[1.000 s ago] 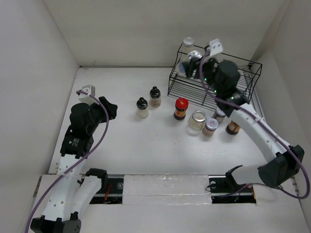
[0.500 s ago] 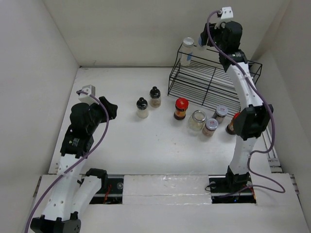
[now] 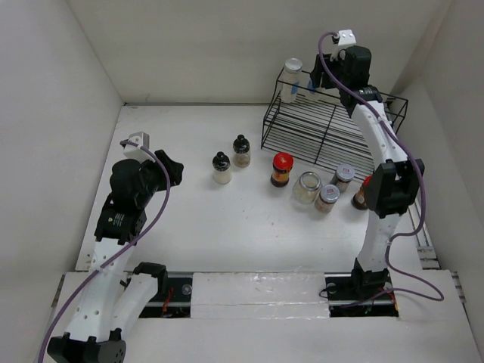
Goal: Organize the condiment bottles
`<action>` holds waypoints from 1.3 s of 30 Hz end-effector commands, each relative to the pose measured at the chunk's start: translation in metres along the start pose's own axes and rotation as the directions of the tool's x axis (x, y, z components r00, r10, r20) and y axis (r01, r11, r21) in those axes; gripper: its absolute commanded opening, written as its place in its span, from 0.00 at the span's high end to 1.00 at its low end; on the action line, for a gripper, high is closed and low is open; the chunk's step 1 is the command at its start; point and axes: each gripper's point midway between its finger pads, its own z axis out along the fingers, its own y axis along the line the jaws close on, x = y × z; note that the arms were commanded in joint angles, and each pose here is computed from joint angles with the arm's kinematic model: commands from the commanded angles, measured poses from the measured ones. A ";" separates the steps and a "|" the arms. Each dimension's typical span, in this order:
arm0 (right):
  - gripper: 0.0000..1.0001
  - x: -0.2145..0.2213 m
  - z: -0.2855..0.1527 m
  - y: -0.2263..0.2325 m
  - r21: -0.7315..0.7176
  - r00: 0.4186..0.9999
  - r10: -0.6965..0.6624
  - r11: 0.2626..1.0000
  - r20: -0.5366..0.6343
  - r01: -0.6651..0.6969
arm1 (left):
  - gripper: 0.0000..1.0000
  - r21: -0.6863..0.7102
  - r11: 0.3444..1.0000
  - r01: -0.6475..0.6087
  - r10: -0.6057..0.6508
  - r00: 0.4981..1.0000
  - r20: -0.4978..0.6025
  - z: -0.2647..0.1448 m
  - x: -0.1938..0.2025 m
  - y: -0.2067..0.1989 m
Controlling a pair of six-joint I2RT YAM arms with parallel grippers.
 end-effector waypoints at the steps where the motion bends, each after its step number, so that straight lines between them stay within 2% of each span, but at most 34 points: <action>1: 0.56 -0.052 -0.007 0.001 -0.022 0.988 -0.007 1.000 0.151 0.011 | 0.54 0.013 1.000 -0.016 0.015 0.999 0.052 -0.002 -0.013 -0.003; 7: 0.49 -0.031 0.011 0.013 -0.028 0.994 -0.005 1.000 0.106 0.008 | 0.54 0.013 1.000 -0.016 0.015 0.999 0.052 -0.002 -0.013 -0.003; 8: 0.45 -0.021 0.017 0.013 -0.028 0.996 -0.004 1.000 0.089 0.006 | 0.54 0.013 1.000 -0.016 0.015 0.999 0.052 -0.002 -0.013 -0.003; 15: 0.32 -0.015 0.025 0.014 -0.017 0.998 -0.002 1.000 0.058 0.003 | 0.54 0.005 1.000 -0.015 0.015 0.998 0.055 -0.002 -0.014 -0.002; 20: 0.16 -0.027 0.021 0.022 -0.061 0.997 0.005 0.998 0.077 -0.001 | 0.54 0.008 1.000 -0.016 0.016 0.998 0.064 -0.004 -0.015 -0.002; 22: 0.10 -0.066 -0.002 0.022 -0.049 0.988 0.000 0.999 0.151 0.008 | 0.54 0.008 1.000 -0.016 0.016 0.998 0.064 -0.004 -0.015 -0.002; 23: 0.10 -0.066 -0.002 0.022 -0.049 0.988 -0.001 0.999 0.152 0.008 | 0.54 0.008 1.000 -0.016 0.016 0.998 0.064 -0.004 -0.015 -0.002; 24: 0.08 -0.087 -0.017 0.021 -0.034 0.980 -0.004 0.999 0.197 0.011 | 0.54 0.005 1.000 -0.015 0.015 0.998 0.055 -0.002 -0.014 -0.002; 27: 0.08 -0.115 -0.044 0.023 -0.033 0.965 -0.009 0.999 0.264 0.019 | 0.54 0.005 1.000 -0.015 0.015 0.998 0.055 -0.002 -0.014 -0.002; 29: 0.11 -0.118 -0.078 0.025 -0.005 0.958 -0.010 1.000 0.287 0.012 | 0.54 0.009 1.000 -0.016 0.016 0.998 0.065 -0.004 -0.016 -0.003; 30: 0.13 -0.116 -0.089 0.033 -0.008 0.955 -0.009 1.000 0.297 0.012 | 0.54 0.005 1.000 -0.016 0.015 0.998 0.057 -0.005 -0.013 -0.002; 31: 0.16 -0.081 -0.087 0.039 -0.019 0.966 -0.007 1.000 0.259 0.012 | 0.54 0.014 1.000 -0.016 0.015 0.998 0.053 -0.005 -0.013 -0.003; 32: 0.40 -0.097 -0.123 0.047 -0.034 0.950 0.002 0.999 0.314 0.009 | 0.54 0.014 1.000 -0.016 0.015 0.998 0.053 -0.005 -0.013 -0.003; 34: 0.69 -0.080 -0.145 0.079 -0.111 0.942 0.039 0.994 0.333 -0.002 | 0.57 0.029 0.999 -0.017 0.016 0.998 0.057 -0.005 -0.014 -0.006; 35: 0.83 -0.039 -0.159 0.092 -0.147 0.956 0.073 0.989 0.284 -0.032 | 0.60 0.029 0.999 -0.017 0.016 0.998 0.057 -0.005 -0.014 -0.006; 37: 0.80 -0.004 -0.174 0.125 -0.194 0.959 0.110 0.979 0.262 -0.059 | 0.65 0.033 0.999 -0.017 0.015 0.999 0.045 -0.003 -0.012 -0.007; 38: 0.61 0.031 -0.178 0.131 -0.195 0.969 0.116 0.978 0.218 -0.073 | 0.67 0.034 0.999 -0.017 0.015 0.999 0.045 -0.003 -0.012 -0.007; 39: 0.50 0.046 -0.180 0.137 -0.198 0.974 0.123 0.976 0.191 -0.084 | 0.67 0.037 0.999 -0.018 0.016 0.998 0.053 -0.005 -0.013 -0.007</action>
